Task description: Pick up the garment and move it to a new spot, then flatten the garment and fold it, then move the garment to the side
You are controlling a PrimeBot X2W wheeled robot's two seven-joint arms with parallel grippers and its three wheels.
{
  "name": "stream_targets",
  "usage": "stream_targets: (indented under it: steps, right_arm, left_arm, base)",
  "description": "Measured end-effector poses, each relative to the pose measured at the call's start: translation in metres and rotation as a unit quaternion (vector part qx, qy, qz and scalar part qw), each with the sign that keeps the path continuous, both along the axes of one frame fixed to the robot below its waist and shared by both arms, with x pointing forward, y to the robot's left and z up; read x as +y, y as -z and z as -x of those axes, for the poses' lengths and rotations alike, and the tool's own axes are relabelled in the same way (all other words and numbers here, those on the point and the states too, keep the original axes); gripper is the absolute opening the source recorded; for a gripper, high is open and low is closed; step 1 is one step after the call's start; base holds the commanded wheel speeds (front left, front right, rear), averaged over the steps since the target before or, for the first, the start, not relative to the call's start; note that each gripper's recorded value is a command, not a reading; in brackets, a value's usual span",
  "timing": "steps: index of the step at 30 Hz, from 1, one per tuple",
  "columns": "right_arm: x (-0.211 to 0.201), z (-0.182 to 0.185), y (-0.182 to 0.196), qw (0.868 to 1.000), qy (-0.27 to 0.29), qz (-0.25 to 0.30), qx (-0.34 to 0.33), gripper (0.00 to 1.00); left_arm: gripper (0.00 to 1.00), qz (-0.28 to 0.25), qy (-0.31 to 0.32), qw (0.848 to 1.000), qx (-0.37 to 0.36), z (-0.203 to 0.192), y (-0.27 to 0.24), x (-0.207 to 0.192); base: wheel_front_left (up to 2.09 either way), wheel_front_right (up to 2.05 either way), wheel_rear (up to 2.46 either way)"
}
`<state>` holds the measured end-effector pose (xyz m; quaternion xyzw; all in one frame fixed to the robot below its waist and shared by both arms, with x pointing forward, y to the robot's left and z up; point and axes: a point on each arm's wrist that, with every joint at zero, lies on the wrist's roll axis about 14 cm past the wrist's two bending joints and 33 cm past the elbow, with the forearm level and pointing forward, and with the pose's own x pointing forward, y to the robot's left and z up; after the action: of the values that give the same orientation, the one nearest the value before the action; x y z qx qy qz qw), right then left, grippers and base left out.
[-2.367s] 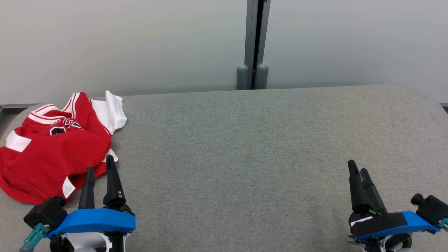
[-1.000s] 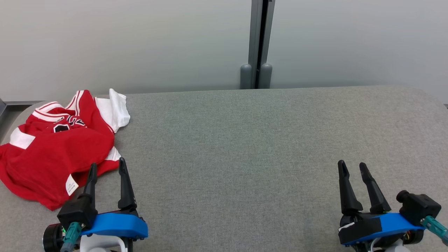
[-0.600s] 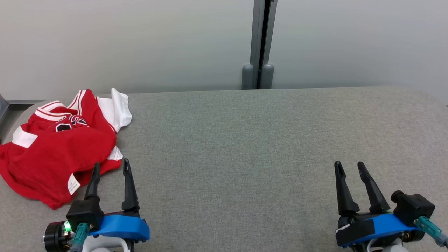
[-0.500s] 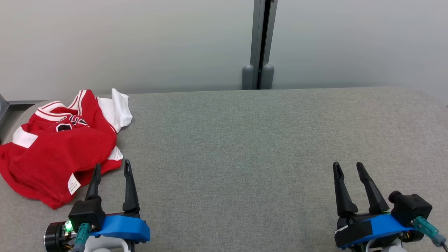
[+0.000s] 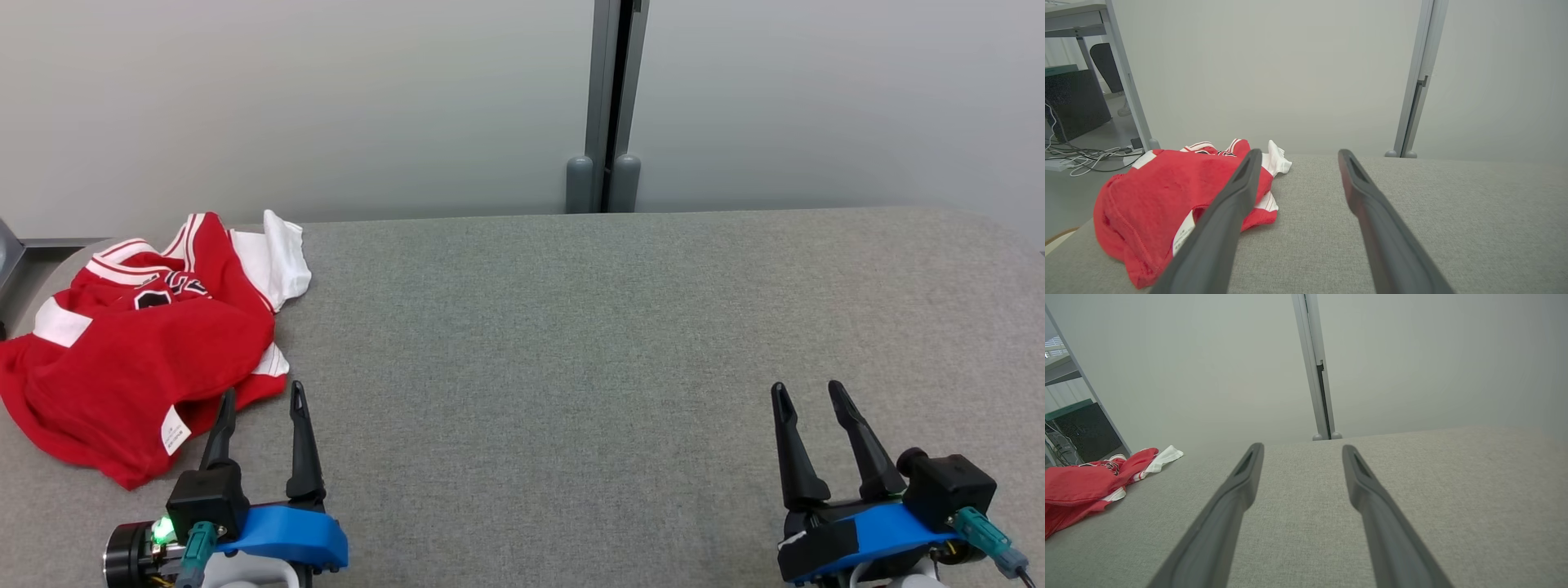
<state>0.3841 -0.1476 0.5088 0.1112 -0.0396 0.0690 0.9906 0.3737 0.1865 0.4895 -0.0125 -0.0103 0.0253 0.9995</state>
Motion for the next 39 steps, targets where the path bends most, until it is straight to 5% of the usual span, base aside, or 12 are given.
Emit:
stream_targets:
  steps: [39]
  right_arm:
    - [0.014,-0.006,0.009,1.000,-0.022,0.009,0.014,1.00]
  left_arm:
    - [1.00,-0.004,-0.043,0.999,-0.004,0.008,-0.003,0.026]
  base:
    - [0.00,0.00,0.00]
